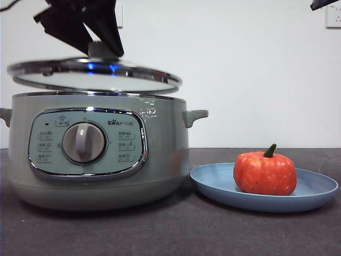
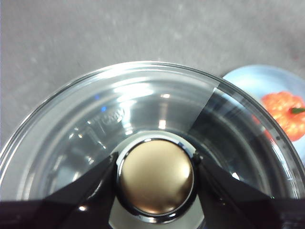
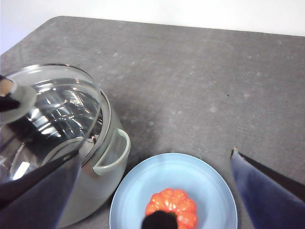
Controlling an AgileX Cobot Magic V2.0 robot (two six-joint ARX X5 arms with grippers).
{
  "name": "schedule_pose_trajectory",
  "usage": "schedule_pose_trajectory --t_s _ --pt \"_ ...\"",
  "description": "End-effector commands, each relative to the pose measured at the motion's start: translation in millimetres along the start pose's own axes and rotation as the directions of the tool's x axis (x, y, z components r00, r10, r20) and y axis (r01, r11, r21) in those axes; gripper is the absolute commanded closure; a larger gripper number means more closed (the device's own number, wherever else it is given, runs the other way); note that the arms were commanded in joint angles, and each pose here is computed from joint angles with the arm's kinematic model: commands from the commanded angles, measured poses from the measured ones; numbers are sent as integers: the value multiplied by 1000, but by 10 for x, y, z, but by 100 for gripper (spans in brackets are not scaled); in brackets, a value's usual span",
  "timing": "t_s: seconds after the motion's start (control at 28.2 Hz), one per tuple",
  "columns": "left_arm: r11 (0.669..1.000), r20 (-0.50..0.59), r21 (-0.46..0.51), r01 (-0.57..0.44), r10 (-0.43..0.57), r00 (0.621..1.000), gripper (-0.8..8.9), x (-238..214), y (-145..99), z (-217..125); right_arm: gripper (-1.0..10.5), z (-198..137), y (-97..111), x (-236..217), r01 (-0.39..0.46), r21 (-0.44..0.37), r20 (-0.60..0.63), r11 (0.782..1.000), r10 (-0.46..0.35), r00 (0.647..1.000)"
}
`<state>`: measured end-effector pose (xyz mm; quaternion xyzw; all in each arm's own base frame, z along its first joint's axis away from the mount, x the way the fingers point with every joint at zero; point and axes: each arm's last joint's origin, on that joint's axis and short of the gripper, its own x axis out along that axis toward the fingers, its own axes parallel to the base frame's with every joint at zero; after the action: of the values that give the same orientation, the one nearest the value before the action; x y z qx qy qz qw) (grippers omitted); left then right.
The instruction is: Take the pumpkin out from the steamer,put the pumpkin in the blue plate,close the lid
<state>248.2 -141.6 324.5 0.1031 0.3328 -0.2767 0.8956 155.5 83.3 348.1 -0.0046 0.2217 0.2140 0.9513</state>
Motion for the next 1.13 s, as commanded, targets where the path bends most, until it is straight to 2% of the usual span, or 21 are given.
schedule_pose_trajectory --t_s 0.04,0.14,0.71,0.99,1.13 --pt "999 37 -4 34 -34 999 822 22 -8 43 384 -19 -6 10 17 10 -4 1000 -17 1000" --pt "999 10 -7 40 -40 999 822 94 -5 24 384 -18 -18 10 59 10 1 998 -59 998" --pt "999 -109 -12 40 -41 993 822 224 0 -83 384 -18 -18 10 57 9 1 998 -58 998" --pt "1000 -126 -11 17 -18 992 822 223 6 -98 384 -18 -18 14 58 9 -1 998 -58 998" --pt "999 -130 18 -44 46 990 822 222 24 -99 384 -18 -18 14 58 9 -1 998 -58 998"
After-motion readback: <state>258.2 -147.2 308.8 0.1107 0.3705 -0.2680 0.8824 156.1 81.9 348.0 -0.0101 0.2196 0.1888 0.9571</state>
